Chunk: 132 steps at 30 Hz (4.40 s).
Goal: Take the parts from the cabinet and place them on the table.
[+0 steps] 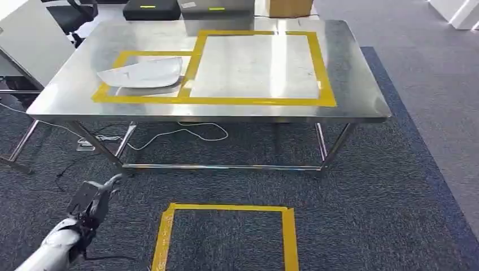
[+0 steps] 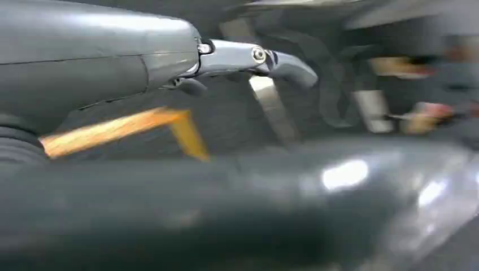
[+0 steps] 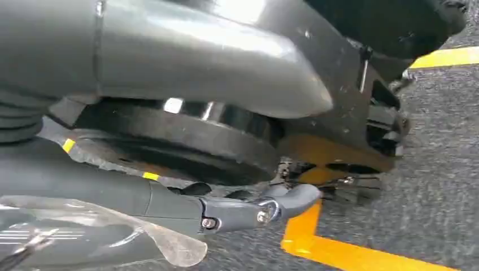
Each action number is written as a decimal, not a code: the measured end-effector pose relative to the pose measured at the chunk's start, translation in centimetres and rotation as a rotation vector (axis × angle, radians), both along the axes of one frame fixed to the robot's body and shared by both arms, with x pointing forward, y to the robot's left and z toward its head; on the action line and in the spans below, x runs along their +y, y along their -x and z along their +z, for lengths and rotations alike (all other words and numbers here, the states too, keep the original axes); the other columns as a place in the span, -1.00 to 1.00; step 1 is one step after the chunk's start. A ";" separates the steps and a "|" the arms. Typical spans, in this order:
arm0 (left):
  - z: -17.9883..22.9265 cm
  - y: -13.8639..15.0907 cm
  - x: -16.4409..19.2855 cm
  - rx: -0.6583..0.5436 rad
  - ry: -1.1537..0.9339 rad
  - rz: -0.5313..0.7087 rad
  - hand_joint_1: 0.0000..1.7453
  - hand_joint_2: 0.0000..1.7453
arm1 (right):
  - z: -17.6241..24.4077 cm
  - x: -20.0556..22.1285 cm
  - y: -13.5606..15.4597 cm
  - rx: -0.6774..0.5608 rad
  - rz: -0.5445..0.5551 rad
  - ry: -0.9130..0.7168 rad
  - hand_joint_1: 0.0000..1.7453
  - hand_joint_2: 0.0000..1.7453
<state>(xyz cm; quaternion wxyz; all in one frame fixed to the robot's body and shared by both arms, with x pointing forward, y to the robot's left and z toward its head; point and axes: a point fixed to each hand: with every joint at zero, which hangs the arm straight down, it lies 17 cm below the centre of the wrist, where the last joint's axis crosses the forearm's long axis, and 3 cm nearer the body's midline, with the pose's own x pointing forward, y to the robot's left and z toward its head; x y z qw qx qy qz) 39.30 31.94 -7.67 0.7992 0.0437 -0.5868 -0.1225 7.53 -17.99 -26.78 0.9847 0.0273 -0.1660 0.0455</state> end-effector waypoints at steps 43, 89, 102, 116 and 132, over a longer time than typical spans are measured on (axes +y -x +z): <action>-19.7 30.0 -5.2 0.903 0.136 0.385 -1.00 -1.00 | -1.4 -4.0 4.8 0.240 -0.241 0.092 -1.00 -1.00; -19.7 30.5 -8.7 0.928 0.104 0.313 -1.00 -1.00 | -1.5 -4.7 4.6 0.264 -0.360 0.051 -1.00 -1.00; -19.6 30.1 -8.9 0.919 0.101 0.318 -1.00 -1.00 | -1.5 -4.8 4.8 0.266 -0.407 0.031 -1.00 -1.00; -19.5 30.0 -9.1 0.911 0.095 0.325 -1.00 -1.00 | -1.5 -5.3 4.0 0.243 -0.426 0.021 -1.00 -1.00; -19.6 30.2 -8.6 0.906 0.077 0.331 -1.00 -1.00 | -1.5 -5.5 4.4 0.238 -0.428 0.023 -1.00 -1.00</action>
